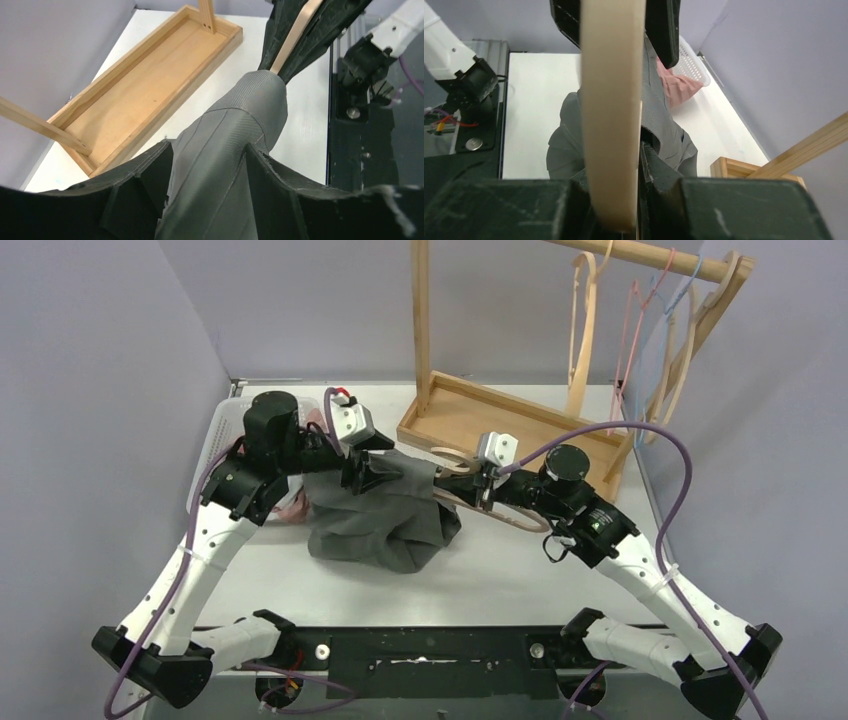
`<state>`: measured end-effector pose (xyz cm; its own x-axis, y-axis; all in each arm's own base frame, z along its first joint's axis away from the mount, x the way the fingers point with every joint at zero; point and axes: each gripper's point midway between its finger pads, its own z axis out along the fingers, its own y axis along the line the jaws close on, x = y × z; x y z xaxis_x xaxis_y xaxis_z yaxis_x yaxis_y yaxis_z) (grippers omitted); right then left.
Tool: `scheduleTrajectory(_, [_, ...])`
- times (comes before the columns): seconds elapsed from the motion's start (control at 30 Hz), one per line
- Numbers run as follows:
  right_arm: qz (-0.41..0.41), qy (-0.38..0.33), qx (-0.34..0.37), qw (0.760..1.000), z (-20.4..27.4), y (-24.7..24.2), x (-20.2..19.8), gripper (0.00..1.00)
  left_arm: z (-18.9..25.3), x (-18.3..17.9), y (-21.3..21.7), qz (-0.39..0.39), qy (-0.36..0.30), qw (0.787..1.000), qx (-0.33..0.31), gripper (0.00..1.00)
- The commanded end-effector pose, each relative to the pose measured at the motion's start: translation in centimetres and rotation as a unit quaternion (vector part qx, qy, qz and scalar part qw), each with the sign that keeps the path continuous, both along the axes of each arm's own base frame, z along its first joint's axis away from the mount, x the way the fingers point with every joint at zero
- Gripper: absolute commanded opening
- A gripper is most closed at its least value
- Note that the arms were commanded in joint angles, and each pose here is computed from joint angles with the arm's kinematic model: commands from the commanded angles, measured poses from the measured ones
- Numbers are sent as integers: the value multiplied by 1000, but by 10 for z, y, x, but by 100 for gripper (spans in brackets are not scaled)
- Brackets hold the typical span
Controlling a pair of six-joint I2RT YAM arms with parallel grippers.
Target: Place the skirt on the hanger
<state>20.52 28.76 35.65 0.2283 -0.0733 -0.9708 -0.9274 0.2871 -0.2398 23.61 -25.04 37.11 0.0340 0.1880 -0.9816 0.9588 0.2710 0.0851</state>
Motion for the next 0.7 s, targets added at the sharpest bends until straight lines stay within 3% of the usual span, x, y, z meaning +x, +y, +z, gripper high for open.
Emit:
scheduleTrajectory(0.0, [53, -58, 16, 997, 41, 3, -19, 0, 3, -21, 0, -54, -30, 998, 30, 51])
scheduleTrajectory(0.27, [87, -59, -14, 994, 34, 10, -23, 0, -37, -51, -10, -116, 57, 989, 68, 40])
scheduleTrajectory(0.43, [104, -57, -22, 993, 30, 13, -25, 0, -51, -55, -12, -127, 65, 986, 90, 36])
scheduleTrajectory(0.5, [108, -55, -24, 992, 29, 13, -26, 0, -52, -55, -11, -132, 54, 985, 97, 22])
scheduleTrajectory(0.53, [107, -55, -25, 992, 28, 13, -26, 0, -52, -55, -10, -135, 47, 985, 100, 1])
scheduleTrajectory(0.6, [98, -51, -27, 994, 26, 10, -25, 6, -54, -51, -8, -127, 35, 985, 108, 0])
scheduleTrajectory(0.67, [76, -44, -25, 996, 25, 6, -22, 21, -53, -47, -6, -115, 16, 987, 111, 0])
